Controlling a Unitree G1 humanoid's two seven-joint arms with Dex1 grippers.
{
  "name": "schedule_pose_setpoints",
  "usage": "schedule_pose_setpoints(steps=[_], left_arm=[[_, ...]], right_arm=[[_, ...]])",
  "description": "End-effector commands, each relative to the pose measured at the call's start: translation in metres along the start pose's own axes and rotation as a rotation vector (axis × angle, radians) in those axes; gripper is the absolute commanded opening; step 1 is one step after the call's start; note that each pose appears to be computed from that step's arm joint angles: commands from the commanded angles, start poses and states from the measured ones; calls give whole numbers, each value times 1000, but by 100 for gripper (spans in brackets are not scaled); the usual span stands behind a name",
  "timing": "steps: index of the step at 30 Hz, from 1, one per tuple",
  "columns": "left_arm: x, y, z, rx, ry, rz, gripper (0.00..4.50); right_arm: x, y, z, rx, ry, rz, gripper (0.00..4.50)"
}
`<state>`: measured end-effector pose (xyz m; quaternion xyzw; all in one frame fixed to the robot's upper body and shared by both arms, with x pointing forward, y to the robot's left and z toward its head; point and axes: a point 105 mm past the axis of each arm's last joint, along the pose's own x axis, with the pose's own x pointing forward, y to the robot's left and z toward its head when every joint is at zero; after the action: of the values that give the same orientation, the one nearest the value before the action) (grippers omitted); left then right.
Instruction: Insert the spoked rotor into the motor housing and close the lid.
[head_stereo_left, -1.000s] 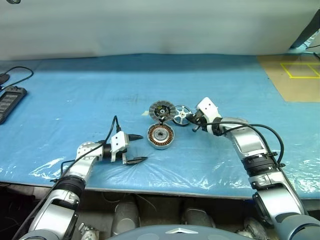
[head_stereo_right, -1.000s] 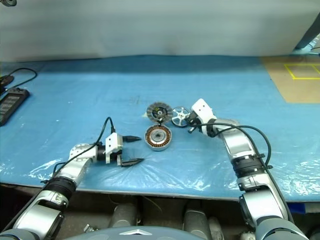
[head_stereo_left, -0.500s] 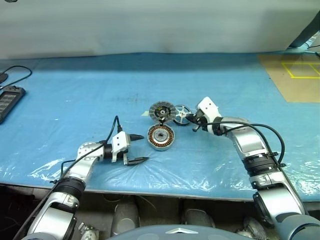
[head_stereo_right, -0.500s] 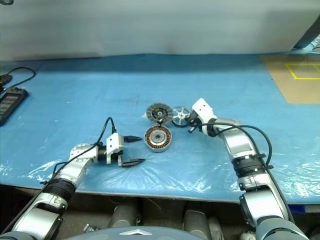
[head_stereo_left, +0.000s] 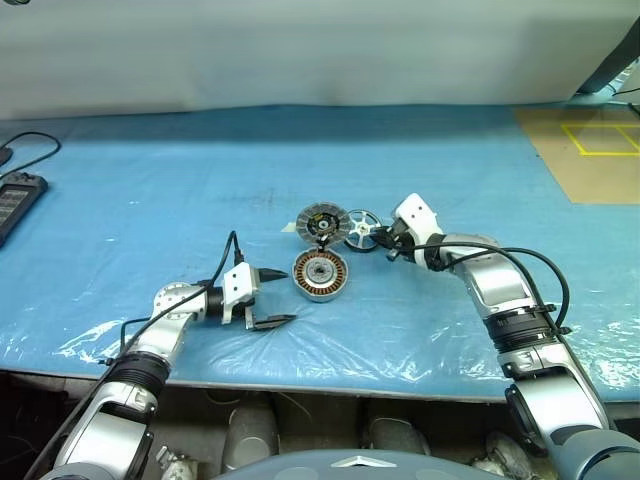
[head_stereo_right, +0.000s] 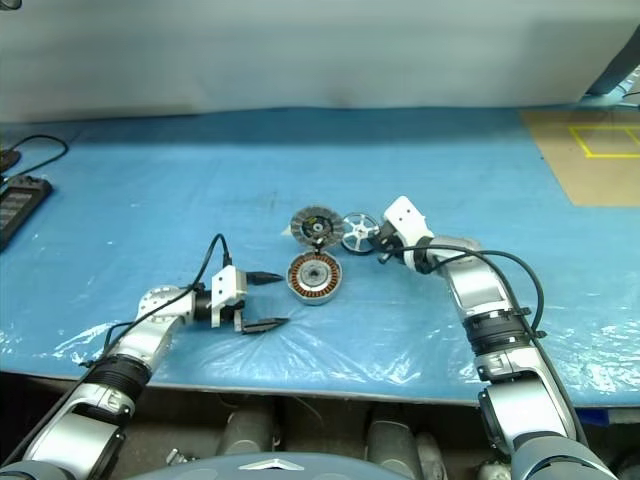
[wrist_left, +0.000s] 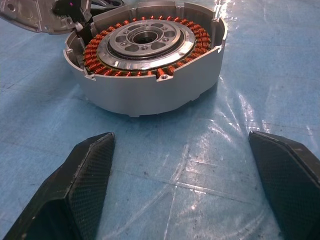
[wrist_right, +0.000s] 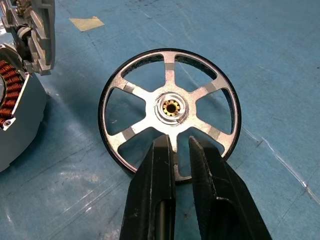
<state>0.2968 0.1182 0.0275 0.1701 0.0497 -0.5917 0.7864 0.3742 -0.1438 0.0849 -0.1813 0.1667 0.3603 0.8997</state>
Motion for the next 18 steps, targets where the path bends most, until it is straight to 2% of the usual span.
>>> schedule_pose_setpoints(steps=[1,18], left_arm=[[-8,-17,-40,-96,155,-13,450],[-8,-17,-43,-103,161,-3,450]], right_arm=[[1,4,-4,2,13,12,61],[1,10,-1,4,-1,44,61]])
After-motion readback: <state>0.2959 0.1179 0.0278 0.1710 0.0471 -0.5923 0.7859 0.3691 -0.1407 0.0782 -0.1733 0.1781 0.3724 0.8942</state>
